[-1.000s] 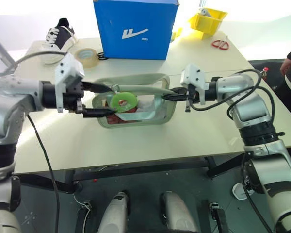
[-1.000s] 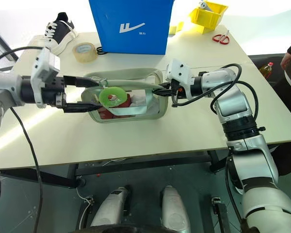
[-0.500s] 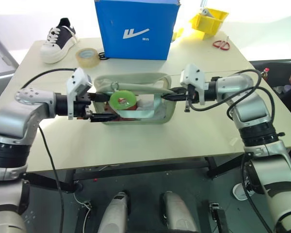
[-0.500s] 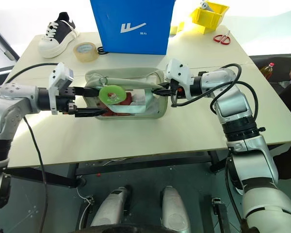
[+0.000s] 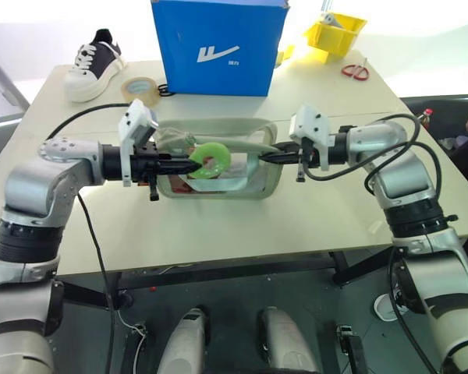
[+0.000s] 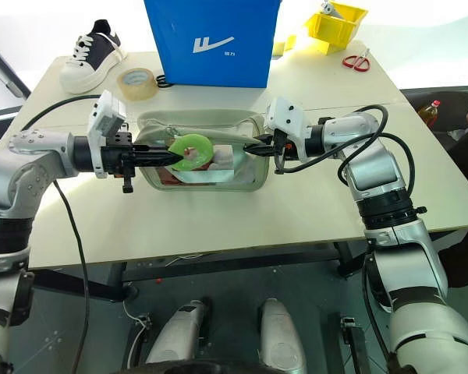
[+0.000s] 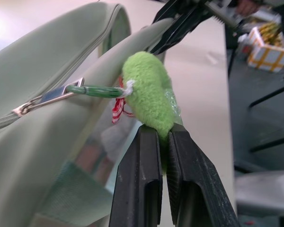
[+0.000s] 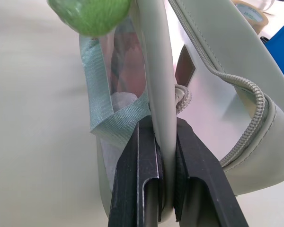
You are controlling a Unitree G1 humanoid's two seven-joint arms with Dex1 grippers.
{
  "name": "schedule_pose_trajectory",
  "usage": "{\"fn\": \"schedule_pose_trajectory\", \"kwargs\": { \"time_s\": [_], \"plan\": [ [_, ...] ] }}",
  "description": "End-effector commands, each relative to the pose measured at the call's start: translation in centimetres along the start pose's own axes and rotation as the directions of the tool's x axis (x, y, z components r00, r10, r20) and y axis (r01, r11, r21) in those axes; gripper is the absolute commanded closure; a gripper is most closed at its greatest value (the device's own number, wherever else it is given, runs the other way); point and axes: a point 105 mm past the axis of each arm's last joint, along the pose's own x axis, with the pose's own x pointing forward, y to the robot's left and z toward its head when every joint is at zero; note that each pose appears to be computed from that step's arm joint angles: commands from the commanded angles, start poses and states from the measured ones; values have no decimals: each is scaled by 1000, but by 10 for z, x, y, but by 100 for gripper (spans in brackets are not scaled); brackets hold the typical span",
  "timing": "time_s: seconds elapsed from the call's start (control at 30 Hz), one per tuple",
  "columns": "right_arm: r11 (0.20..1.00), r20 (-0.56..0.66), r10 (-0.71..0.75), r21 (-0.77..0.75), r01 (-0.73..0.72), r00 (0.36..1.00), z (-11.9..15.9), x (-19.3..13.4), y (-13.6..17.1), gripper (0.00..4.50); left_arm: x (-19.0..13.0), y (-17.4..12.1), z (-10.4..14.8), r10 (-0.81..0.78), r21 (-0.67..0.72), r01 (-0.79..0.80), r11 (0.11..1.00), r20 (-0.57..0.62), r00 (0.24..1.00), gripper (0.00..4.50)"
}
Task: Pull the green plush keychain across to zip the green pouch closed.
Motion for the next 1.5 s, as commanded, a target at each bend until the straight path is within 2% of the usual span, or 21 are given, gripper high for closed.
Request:
{"fn": "schedule_pose_trajectory", "kwargs": {
  "time_s": [0.03, 0.13, 0.27, 0.43, 0.53, 0.67, 0.83, 0.93, 1.0, 1.2, 1.33, 1.4, 1.5],
  "plan": [
    [997, 23, -54, -60, 56, 998, 13, -10, -12, 450, -12, -4, 41, 0, 5, 0, 1000, 129, 992, 445],
    [995, 14, -66, -69, 67, 998, 11, -12, -15, 450, -15, -1, 52, 13, -55, -2, 998, 189, 982, 445],
    [995, 12, -66, -77, 67, 998, 11, -13, -16, 450, -18, 18, 51, 120, -159, -83, 984, 236, 964, 445],
    [995, 12, -59, -78, 59, 998, 11, -12, -14, 450, -14, 45, 28, 282, -260, -236, 936, 157, 947, 445],
    [995, 12, -56, -78, 57, 998, 11, -12, -14, 450, -8, 39, 31, 250, -253, -202, 946, 175, 952, 445],
    [995, 12, -56, -76, 56, 998, 11, -12, -14, 450, -6, 28, 37, 189, -223, -143, 964, 202, 961, 301],
    [995, 10, -58, -76, 59, 998, 11, -12, -14, 450, -16, 23, 48, 158, -216, -109, 970, 227, 961, 40],
    [995, 8, -59, -77, 60, 998, 10, -12, -14, 450, -24, 14, 56, 112, -187, -67, 980, 243, 964, 40],
    [995, 8, -60, -76, 61, 998, 10, -13, -14, 450, -30, 9, 55, 101, -154, -69, 986, 210, 973, 40],
    [995, 3, -59, -77, 59, 998, 10, -15, -14, 450, -57, 2, 28, 122, -5, -122, 993, -17, 992, 40],
    [995, 4, -56, -77, 56, 998, 10, -14, -14, 450, -74, 22, 16, 241, 124, -229, 966, -94, 966, 40],
    [996, 6, -50, -77, 50, 999, 10, -13, -14, 450, -77, 37, 9, 301, 177, -281, 943, -97, 949, 40],
    [996, 9, -42, -79, 43, 999, 11, -11, -12, 450, -69, 49, 3, 326, 131, -317, 939, -48, 944, 40]
  ]
}}
